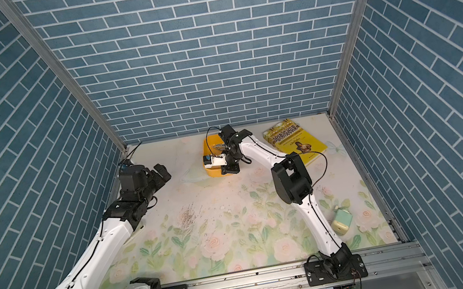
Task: Take out the screws from the storage box
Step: Pick up the storage box at the center of the board, then place the storage box at the center of the board.
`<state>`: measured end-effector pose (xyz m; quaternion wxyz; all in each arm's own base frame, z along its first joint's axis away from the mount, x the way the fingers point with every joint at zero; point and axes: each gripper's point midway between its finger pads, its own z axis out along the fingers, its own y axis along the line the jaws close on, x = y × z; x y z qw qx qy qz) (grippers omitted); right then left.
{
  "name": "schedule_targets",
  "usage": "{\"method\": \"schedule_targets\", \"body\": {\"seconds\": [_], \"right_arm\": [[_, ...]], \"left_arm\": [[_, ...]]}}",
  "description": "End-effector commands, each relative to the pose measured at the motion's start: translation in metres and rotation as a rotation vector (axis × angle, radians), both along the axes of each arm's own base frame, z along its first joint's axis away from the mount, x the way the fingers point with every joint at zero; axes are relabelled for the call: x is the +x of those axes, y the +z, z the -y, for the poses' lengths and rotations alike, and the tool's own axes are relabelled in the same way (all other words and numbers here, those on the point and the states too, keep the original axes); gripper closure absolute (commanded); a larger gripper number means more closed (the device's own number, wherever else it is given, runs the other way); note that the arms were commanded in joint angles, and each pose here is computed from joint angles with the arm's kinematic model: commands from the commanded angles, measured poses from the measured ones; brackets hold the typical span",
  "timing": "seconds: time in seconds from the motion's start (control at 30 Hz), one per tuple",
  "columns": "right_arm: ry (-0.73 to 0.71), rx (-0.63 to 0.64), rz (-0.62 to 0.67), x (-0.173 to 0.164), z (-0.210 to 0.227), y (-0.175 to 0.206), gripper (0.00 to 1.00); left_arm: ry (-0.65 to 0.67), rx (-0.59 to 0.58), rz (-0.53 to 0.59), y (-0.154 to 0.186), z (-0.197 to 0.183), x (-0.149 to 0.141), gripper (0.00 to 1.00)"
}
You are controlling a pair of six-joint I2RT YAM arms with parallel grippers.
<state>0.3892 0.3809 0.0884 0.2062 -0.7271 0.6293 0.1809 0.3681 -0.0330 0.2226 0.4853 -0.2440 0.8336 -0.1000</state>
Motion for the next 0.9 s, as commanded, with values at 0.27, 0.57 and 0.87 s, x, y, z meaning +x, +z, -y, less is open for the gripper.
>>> {"method": "schedule_targets", "body": {"seconds": [0.27, 0.57, 0.87], "right_arm": [[0.011, 0.057, -0.087, -0.102, -0.003, 0.061, 1.0], [0.003, 0.002, -0.12, -0.174, 0.004, 0.041, 1.0], [-0.062, -0.013, -0.076, -0.231, 0.018, 0.026, 1.0]], "left_arm": [[0.025, 0.011, 0.027, 0.014, -0.005, -0.003, 0.0], [0.029, 0.014, 0.033, 0.016, -0.006, -0.004, 0.0], [0.025, 0.009, 0.044, 0.021, -0.006, -0.007, 0.0]]}}
